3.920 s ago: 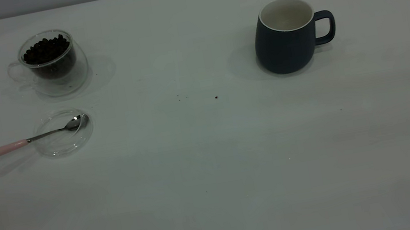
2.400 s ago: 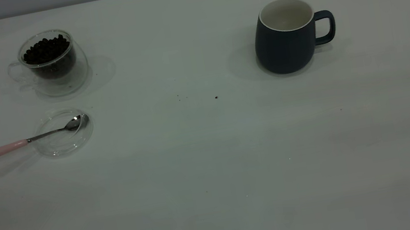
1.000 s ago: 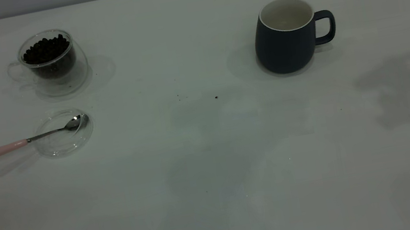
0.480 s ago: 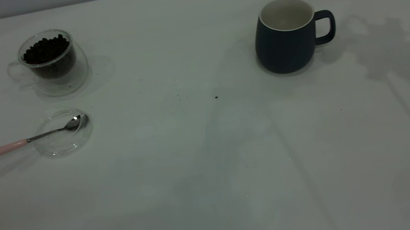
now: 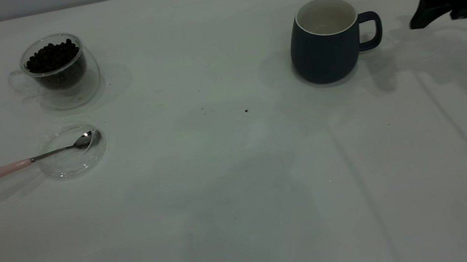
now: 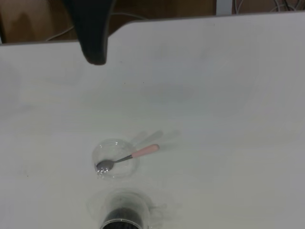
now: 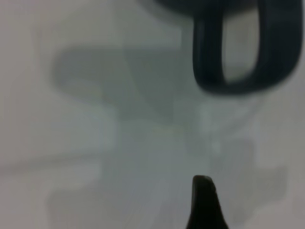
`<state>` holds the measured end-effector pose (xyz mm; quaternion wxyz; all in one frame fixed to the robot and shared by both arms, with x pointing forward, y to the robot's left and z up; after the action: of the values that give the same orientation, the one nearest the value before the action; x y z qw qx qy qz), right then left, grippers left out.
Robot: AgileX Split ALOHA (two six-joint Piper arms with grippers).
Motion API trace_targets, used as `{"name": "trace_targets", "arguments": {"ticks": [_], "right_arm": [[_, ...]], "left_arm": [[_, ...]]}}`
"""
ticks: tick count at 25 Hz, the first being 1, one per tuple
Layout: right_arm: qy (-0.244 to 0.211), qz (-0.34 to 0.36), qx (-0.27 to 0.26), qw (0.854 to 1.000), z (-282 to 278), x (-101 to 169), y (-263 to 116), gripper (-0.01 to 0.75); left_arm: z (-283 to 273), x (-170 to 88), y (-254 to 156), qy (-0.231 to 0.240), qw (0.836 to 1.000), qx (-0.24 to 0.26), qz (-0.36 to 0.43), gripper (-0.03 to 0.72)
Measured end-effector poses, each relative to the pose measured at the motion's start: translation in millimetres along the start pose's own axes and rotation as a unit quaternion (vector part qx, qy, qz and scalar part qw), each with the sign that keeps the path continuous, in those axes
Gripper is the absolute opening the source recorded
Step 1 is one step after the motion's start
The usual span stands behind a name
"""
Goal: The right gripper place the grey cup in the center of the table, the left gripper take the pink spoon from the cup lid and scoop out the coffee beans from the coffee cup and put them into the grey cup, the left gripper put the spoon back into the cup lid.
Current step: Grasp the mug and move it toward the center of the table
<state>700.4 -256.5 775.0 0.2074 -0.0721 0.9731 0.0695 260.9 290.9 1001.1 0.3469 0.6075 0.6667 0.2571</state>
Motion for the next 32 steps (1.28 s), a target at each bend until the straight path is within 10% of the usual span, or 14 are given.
{"name": "trace_targets", "arguments": {"ticks": [32], "right_arm": [[-0.007,-0.043,-0.133,0.990,35.3,-0.4,172.5,0.538]], "left_arm": [[0.0,0.0,0.0,0.000,1.000,0.000,0.000,0.522]]}}
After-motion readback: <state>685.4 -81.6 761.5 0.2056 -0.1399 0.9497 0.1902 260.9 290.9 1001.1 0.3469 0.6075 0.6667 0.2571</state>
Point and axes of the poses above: a point on each arm's last joint axis where the gripper is mounted, z pointing out along that axis toward the gripper, x along the wrist's bending axis when the last joint is at zero, y = z × x, the point moved 5 cm from there along z, pointing out along that axis toward the gripper, and after that the axes turned 7 degrees about -z, right-handed, at the moved point
